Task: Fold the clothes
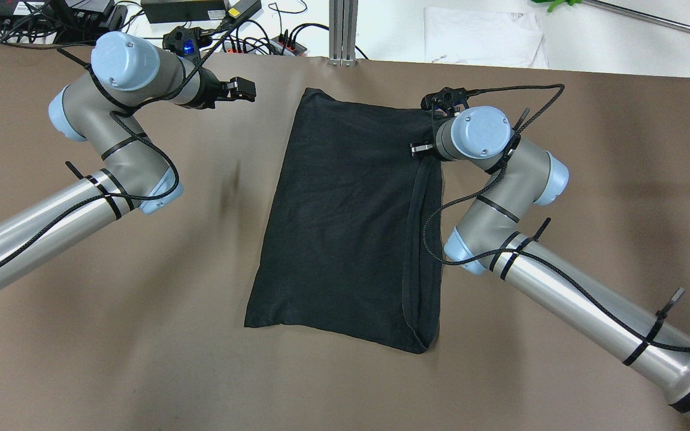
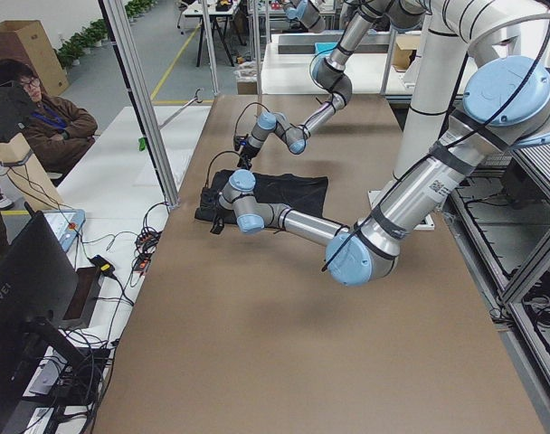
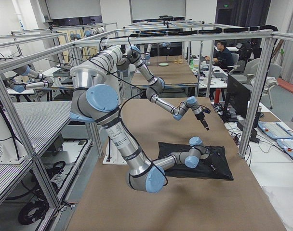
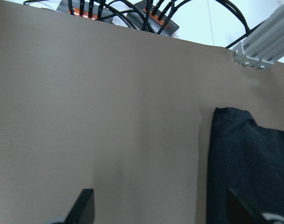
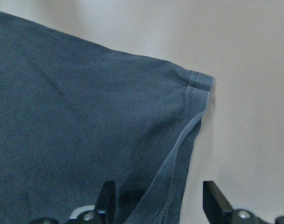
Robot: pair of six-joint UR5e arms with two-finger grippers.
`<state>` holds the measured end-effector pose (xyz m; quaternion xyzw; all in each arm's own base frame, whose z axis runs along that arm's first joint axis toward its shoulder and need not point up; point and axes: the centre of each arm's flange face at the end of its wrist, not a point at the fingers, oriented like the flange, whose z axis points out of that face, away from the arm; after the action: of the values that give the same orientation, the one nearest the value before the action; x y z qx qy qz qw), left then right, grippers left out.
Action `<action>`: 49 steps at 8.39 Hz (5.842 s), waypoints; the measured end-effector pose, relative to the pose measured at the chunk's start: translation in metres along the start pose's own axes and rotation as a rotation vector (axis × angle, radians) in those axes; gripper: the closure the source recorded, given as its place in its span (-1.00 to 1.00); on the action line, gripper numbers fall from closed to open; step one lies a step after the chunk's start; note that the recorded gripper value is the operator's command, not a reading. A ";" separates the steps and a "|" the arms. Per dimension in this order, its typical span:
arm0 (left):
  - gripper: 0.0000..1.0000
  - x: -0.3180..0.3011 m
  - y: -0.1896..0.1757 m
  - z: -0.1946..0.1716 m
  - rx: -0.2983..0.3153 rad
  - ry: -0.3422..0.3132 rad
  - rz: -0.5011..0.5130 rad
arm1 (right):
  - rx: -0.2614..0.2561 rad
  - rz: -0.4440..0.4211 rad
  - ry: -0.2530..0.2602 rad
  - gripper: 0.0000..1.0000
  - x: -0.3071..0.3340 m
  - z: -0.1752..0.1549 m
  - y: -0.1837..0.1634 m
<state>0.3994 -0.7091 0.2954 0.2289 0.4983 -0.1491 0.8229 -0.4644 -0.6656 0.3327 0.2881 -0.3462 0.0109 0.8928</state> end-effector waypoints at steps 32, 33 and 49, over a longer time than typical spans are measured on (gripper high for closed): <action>-1.00 0.013 -0.004 -0.003 0.005 0.012 0.012 | -0.166 0.325 0.093 -0.89 -0.035 -0.054 0.052; -1.00 0.013 -0.003 -0.003 0.004 0.012 0.012 | -0.160 0.323 0.110 -0.89 -0.048 -0.042 0.046; -1.00 0.024 0.010 0.004 0.009 0.013 0.020 | -0.205 0.298 0.063 -0.89 0.001 -0.118 0.104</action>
<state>0.4180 -0.7034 0.2781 0.2384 0.5005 -0.1419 0.8201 -0.4141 -0.5170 0.3162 0.1405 -0.3561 0.1167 0.9164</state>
